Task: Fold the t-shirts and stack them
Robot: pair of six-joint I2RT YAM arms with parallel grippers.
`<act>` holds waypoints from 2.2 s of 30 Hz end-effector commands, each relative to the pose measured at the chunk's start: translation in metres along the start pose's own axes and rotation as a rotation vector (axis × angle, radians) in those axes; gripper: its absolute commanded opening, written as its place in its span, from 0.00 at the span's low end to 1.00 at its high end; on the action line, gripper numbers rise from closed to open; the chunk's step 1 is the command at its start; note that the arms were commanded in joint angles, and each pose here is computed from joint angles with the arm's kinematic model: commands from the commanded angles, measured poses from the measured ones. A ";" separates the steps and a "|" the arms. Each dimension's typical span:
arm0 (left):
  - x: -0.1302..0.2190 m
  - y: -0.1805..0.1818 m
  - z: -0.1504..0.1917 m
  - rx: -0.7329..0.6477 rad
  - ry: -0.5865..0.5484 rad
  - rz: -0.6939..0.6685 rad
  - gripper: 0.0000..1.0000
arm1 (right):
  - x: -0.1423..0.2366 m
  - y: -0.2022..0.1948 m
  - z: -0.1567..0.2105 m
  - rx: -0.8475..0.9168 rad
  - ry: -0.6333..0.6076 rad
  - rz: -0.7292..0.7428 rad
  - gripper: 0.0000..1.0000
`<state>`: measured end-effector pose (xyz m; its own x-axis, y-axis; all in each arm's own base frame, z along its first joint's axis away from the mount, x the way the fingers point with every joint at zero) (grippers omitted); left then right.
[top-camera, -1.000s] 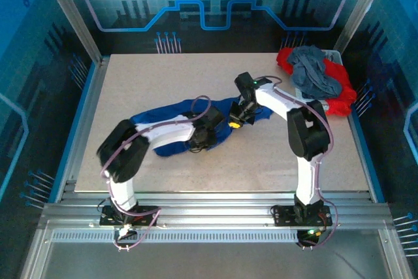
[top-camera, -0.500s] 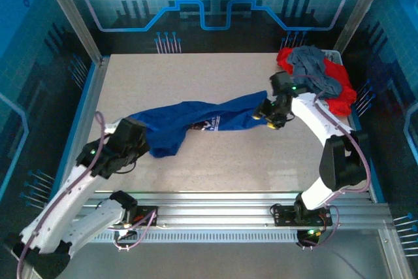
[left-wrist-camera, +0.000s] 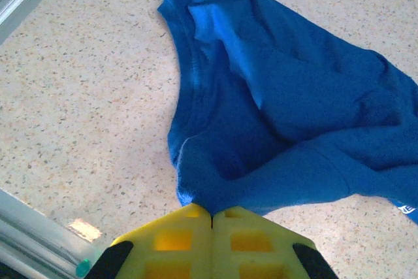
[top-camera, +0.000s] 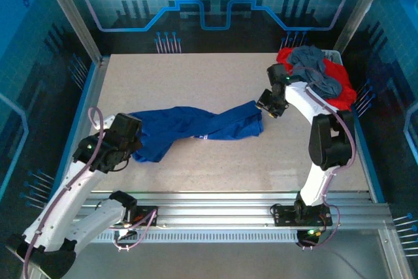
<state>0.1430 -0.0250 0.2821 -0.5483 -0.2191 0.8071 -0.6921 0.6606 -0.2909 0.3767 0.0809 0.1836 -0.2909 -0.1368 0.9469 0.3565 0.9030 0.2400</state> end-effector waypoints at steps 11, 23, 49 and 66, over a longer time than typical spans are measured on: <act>-0.001 -0.007 -0.001 -0.012 0.011 0.044 0.00 | -0.051 0.011 -0.017 -0.056 0.048 -0.019 0.35; -0.001 -0.011 -0.002 -0.029 0.023 0.054 0.00 | -0.059 0.011 -0.029 -0.025 0.035 0.031 0.32; -0.007 -0.013 0.002 -0.020 0.051 0.066 0.00 | -0.048 0.007 -0.024 0.012 0.037 0.036 0.42; -0.009 -0.015 0.003 -0.024 0.054 0.065 0.00 | -0.060 0.016 -0.034 -0.002 0.041 0.003 0.18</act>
<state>0.1566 -0.0355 0.2812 -0.5717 -0.1384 0.8087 -0.6480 0.6807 -0.3417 0.4228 0.0887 0.1381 -0.2508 -0.1342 0.9587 0.3619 0.9055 0.2215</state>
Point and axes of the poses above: each hand's point on the last joint's axis, 136 mm out from that joint toward the fingers, its own x axis back along the fingers, its own y axis along the line the jaws close on, z = x × y, the point moved 10 cm from there along x, back along the fingers, and after that the axes turned 11 degrees about x, right-handed, at the moved point
